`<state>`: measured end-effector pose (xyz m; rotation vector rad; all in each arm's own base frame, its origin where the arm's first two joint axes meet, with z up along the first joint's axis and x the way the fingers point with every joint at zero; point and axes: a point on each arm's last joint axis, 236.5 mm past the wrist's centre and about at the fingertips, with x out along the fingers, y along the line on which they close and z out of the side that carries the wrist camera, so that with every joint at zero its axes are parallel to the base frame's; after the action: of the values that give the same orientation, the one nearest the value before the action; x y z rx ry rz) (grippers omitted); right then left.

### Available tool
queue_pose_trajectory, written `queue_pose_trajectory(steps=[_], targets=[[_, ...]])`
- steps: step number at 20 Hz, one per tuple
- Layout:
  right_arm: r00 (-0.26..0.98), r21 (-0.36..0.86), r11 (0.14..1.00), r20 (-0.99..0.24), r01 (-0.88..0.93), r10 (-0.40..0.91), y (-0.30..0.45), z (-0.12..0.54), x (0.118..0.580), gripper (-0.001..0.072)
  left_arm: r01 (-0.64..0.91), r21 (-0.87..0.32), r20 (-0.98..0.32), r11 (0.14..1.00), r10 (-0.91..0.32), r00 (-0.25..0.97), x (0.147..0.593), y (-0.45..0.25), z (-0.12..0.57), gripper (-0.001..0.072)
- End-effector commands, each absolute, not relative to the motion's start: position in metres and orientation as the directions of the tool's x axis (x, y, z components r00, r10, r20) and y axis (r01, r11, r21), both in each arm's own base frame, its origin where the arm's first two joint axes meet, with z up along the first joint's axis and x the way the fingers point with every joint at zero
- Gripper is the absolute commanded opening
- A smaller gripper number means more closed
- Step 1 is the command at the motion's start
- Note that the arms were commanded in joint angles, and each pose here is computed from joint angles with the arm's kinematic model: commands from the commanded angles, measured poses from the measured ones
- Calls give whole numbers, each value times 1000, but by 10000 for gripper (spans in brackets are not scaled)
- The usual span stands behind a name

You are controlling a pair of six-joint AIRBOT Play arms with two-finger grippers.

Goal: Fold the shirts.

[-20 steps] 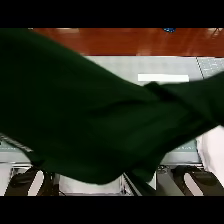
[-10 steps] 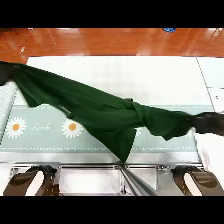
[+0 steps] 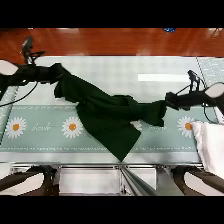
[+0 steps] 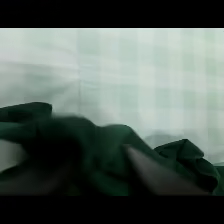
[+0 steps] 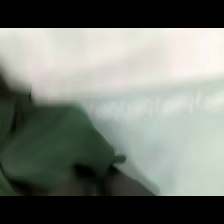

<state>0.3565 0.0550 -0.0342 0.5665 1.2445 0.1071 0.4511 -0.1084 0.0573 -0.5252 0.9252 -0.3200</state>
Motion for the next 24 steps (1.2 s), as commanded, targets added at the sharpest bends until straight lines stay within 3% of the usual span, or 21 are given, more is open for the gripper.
queue_pose_trajectory(steps=[1, 4, 6, 9, 14, 24], targets=[[351, 579, 739, -809, 343, 471, 40, -41, 405, 414, 38, -564, -735, 825, -523, 432, 448, -121, 25, 508], [375, 576, 754, -805, 316, 459, -6, 0, 406, 412, -30, -433, -874, 901, -412, 259, 400, -62, 7, 508], [407, 522, 773, -834, 360, 373, -52, 16, 387, 412, -98, -432, -895, 896, -414, 164, 356, -38, 0, 508], [402, 465, 768, -867, 440, 294, -87, 4, 344, 406, -192, -557, -830, 808, -538, 148, 292, -72, -21, 508], [376, 537, 717, -838, 445, 394, -47, -47, 291, 406, -345, -683, -708, 643, -700, 98, 209, -139, -65, 508], [383, 598, 683, -798, 419, 465, -27, -51, 287, 406, -405, -685, -705, 605, -690, 162, 217, -193, -99, 507]])
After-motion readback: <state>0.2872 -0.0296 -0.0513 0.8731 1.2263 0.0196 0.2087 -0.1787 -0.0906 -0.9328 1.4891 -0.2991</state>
